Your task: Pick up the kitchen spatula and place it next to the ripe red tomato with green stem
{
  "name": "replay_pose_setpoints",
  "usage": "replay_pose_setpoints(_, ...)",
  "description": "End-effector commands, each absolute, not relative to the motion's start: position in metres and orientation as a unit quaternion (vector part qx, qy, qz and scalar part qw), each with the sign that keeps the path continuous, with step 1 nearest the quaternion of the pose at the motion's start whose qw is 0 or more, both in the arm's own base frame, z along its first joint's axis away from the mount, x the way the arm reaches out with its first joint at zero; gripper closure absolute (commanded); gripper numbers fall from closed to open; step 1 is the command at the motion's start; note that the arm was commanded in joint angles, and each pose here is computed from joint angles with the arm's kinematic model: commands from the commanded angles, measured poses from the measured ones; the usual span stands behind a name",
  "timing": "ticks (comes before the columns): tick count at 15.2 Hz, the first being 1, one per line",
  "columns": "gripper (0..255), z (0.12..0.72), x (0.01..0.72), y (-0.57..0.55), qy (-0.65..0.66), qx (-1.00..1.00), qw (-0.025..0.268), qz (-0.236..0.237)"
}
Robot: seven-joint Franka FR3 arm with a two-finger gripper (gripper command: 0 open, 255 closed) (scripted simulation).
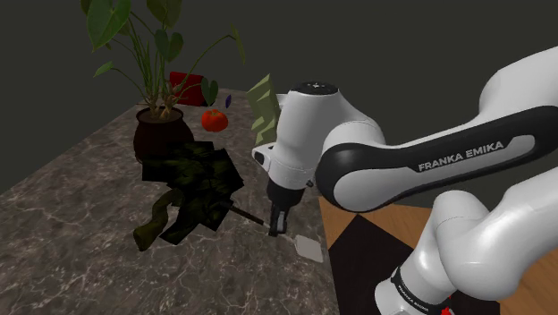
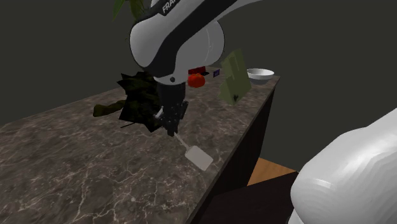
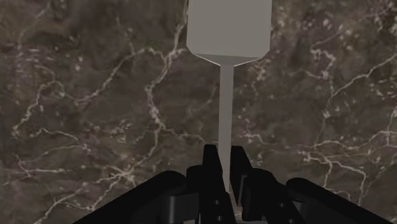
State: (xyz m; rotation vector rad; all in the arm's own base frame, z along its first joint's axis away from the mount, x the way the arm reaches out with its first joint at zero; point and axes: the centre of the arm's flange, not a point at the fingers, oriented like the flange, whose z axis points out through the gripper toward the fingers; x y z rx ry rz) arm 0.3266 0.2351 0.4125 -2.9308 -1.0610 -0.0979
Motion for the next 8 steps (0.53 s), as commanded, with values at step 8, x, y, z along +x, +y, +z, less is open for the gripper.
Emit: replay_pose_setpoints(8, 255, 0.460, 0.326, 0.235, -0.340, -0.940, 0.012, -0.031)
